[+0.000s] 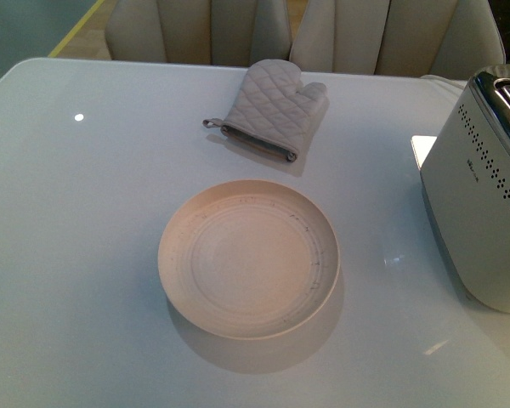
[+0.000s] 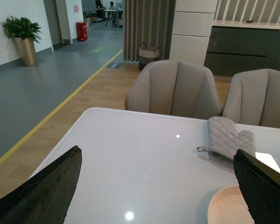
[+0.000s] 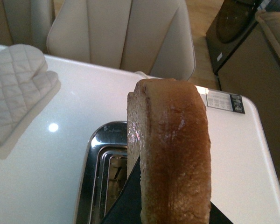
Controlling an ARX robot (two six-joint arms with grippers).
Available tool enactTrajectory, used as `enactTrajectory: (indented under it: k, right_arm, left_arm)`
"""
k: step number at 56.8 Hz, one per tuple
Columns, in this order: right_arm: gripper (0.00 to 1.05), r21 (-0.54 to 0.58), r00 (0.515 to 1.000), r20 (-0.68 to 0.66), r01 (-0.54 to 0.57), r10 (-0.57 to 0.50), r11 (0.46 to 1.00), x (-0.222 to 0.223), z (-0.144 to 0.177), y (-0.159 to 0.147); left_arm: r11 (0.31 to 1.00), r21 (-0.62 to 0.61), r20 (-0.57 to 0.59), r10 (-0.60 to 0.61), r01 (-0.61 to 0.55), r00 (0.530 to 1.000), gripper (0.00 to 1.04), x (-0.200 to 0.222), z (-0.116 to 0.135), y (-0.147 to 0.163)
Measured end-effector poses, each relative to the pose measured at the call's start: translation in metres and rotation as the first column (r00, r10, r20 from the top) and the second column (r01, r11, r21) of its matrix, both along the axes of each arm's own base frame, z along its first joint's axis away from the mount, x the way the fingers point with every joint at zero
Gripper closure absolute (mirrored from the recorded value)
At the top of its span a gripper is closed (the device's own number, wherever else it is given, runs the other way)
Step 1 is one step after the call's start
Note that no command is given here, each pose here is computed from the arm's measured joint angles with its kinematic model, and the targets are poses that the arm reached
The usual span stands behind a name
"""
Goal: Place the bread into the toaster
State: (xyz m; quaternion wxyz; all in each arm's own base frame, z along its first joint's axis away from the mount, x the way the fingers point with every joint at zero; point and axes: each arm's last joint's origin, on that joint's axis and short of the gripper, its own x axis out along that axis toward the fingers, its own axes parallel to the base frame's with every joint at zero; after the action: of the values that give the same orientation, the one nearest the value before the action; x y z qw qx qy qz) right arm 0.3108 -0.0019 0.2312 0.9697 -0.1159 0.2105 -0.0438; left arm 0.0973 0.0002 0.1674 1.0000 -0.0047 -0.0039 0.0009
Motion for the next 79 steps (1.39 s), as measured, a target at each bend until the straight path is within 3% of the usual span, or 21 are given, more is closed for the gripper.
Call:
enactTrajectory:
  k: [41,79]
  right_arm:
    - [1.01,0.001,0.99,-0.139,0.023,-0.023,1.0,-0.007,-0.03,-0.001]
    - [1.01,0.041,0.948,-0.316,0.039,-0.024,0.998,0.0,-0.043,-0.009]
  left_arm:
    - [1.0,0.0,0.0,0.0,0.0,1.0,0.07,0.0,0.0,0.0]
    - [1.0,0.0,0.0,0.0,0.0,1.0,0.07,0.0,0.0,0.0]
